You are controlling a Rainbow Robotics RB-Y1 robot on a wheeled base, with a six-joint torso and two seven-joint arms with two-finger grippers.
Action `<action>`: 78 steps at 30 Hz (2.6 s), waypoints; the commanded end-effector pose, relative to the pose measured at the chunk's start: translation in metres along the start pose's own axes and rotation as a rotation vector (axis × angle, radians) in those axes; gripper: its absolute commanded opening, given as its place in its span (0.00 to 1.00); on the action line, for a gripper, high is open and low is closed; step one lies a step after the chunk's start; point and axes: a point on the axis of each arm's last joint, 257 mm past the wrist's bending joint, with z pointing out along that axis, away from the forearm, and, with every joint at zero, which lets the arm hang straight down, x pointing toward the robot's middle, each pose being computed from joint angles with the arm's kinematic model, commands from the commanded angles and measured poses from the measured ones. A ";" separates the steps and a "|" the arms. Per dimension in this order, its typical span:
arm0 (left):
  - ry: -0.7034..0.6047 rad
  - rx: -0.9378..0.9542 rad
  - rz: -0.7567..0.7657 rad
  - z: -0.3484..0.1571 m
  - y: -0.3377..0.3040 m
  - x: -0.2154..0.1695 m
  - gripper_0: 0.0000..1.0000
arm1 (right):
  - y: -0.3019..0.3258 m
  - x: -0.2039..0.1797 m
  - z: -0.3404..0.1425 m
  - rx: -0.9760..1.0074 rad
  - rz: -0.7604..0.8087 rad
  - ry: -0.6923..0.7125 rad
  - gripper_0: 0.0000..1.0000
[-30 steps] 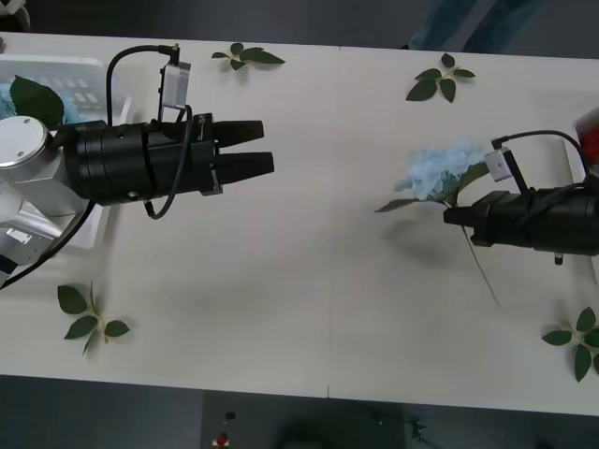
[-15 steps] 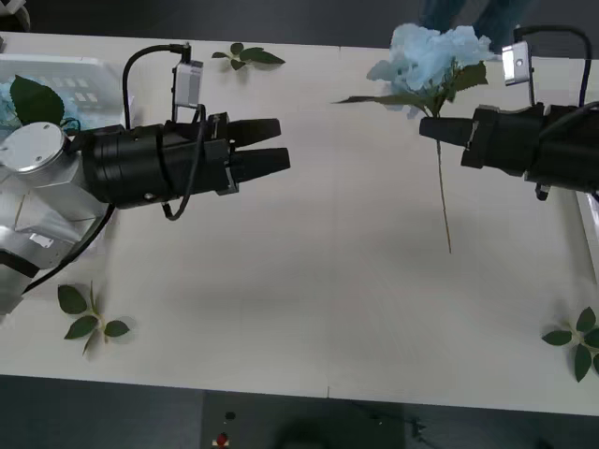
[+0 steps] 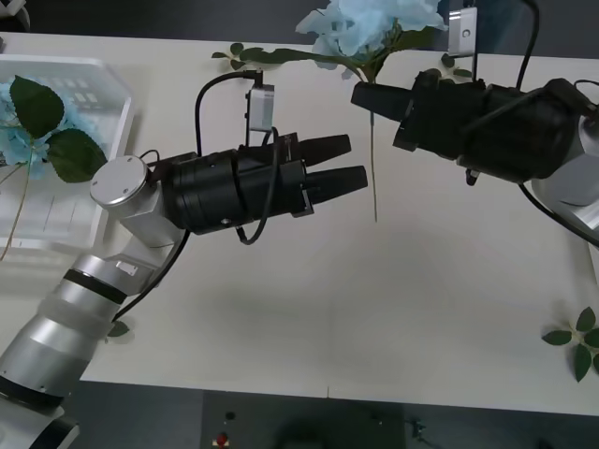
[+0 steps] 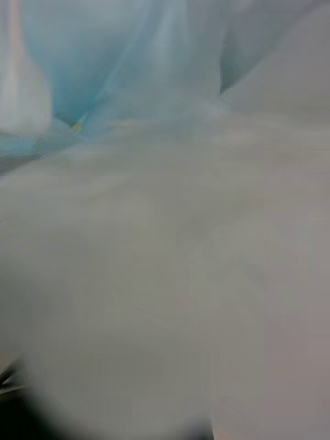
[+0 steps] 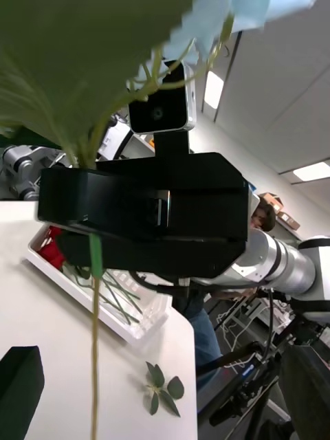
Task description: Put the red flowers into the right box and the blue flowers into the left box
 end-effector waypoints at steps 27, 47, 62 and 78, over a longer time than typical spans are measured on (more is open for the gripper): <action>0.021 -0.064 0.065 0.013 0.012 0.011 0.00 | 0.029 -0.024 0.050 -0.044 -0.059 -0.034 0.00; -0.020 -0.071 0.049 -0.048 0.020 -0.023 0.00 | 0.020 -0.025 0.047 -0.017 -0.018 -0.039 1.00; 0.138 -0.264 0.090 -0.169 0.057 -0.074 0.00 | -0.118 -0.035 -0.092 0.336 -0.113 0.156 1.00; 0.333 -0.759 -0.314 -0.297 0.108 -0.096 0.00 | -0.090 -0.073 -0.201 0.206 0.066 0.255 1.00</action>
